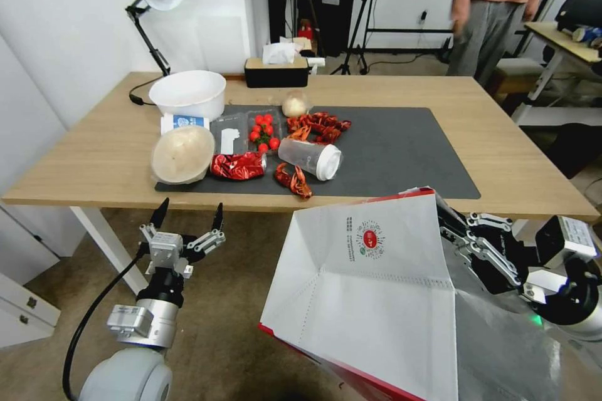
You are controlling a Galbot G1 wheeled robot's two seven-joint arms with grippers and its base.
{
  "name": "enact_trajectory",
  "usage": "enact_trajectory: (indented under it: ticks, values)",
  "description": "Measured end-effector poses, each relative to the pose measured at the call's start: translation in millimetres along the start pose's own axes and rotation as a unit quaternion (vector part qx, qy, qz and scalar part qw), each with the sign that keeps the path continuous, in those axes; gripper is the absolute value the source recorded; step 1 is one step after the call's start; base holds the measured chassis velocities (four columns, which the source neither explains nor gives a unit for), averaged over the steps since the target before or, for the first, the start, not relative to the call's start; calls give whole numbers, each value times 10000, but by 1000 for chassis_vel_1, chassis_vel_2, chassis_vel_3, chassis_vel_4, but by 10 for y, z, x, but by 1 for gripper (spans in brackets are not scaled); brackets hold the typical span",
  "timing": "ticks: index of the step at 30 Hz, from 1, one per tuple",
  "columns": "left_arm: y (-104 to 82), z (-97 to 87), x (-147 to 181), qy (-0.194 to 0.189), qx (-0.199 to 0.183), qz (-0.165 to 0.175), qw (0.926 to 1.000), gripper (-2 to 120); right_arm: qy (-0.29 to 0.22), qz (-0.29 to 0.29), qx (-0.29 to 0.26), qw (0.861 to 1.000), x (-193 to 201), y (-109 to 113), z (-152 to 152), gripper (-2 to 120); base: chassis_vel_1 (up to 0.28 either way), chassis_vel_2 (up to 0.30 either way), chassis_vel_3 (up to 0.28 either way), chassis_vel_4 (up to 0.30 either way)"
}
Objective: Pick up the food delivery bag from the floor and place it on the table.
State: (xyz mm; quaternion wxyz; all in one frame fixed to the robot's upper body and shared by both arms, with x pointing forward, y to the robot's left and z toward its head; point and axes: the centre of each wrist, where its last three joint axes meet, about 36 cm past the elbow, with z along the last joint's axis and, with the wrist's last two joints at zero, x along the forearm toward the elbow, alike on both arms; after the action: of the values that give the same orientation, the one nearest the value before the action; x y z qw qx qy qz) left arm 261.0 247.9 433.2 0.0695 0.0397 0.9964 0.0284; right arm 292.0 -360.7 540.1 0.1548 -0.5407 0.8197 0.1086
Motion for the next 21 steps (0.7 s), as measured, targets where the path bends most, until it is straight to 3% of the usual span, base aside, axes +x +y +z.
enact_trajectory:
  ticks: [21]
  values:
    - [11,36,6,-317,97,29,9994,100,5,-19,-4,10000,-13,36,-5,0,0,0,0,0]
